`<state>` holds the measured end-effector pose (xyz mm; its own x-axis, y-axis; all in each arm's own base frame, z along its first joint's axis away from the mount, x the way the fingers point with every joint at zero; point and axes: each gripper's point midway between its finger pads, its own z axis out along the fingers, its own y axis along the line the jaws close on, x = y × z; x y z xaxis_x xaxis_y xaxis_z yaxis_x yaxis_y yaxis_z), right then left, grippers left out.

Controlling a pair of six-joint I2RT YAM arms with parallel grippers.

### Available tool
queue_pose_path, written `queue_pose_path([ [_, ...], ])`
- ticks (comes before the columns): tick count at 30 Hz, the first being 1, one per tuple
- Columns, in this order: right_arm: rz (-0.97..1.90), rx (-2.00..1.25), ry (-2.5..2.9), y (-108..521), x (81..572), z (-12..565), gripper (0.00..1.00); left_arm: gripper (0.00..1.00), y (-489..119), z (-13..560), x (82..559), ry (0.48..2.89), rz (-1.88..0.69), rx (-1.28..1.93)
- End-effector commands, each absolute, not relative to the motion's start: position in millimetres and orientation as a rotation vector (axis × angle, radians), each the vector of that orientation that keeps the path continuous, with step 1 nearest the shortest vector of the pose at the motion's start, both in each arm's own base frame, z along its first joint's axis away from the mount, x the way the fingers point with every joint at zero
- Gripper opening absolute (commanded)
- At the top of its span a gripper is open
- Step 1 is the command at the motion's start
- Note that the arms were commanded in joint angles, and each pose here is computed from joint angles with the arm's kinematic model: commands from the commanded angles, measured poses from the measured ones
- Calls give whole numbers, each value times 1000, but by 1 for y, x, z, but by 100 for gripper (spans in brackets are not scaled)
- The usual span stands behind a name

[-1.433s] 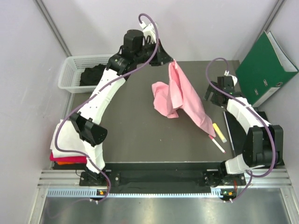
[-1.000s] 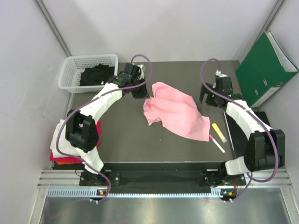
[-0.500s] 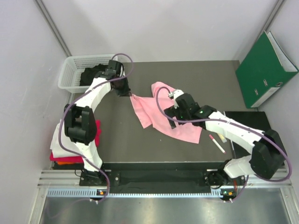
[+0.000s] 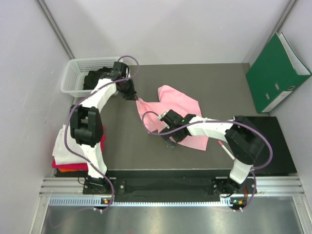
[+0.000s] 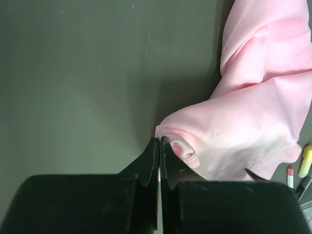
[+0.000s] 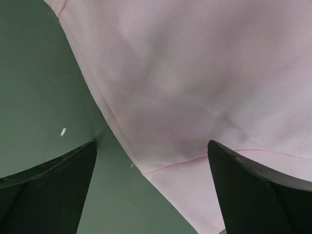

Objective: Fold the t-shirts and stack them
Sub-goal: Flatten out the tshirt

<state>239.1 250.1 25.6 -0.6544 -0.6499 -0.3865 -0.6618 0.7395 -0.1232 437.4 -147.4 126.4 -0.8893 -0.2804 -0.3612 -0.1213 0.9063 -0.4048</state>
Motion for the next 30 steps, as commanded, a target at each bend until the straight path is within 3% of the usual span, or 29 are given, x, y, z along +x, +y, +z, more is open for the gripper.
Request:
queue_pose_path([
  [1,-41,-1027,2535,256,250,19,91,0,-146,142,448,2610,-553,-288],
  [3,-103,-999,2558,252,254,11,82,0,-145,144,449,2606,-556,-288],
  [4,-131,-1010,2581,249,254,0,65,0,-143,145,451,2601,-556,-292],
  [6,-153,-982,2612,248,257,-8,47,0,-142,146,451,2602,-555,-284],
  [7,-169,-970,2635,246,257,-15,24,0,-140,149,453,2594,-549,-284],
  [9,-184,-894,2648,242,266,-14,0,0,-135,150,454,2597,-522,-281],
  [15,-307,-584,2528,207,313,42,0,0,-110,173,461,2553,-464,-300],
  [20,-318,-263,2285,162,365,152,0,0,-101,234,472,2386,-432,-261],
  [24,-340,-99,2089,120,387,235,0,0,-112,293,476,2192,-534,-187],
  [30,-413,-1,1879,85,380,327,0,0,-156,366,462,1996,-816,-43],
])
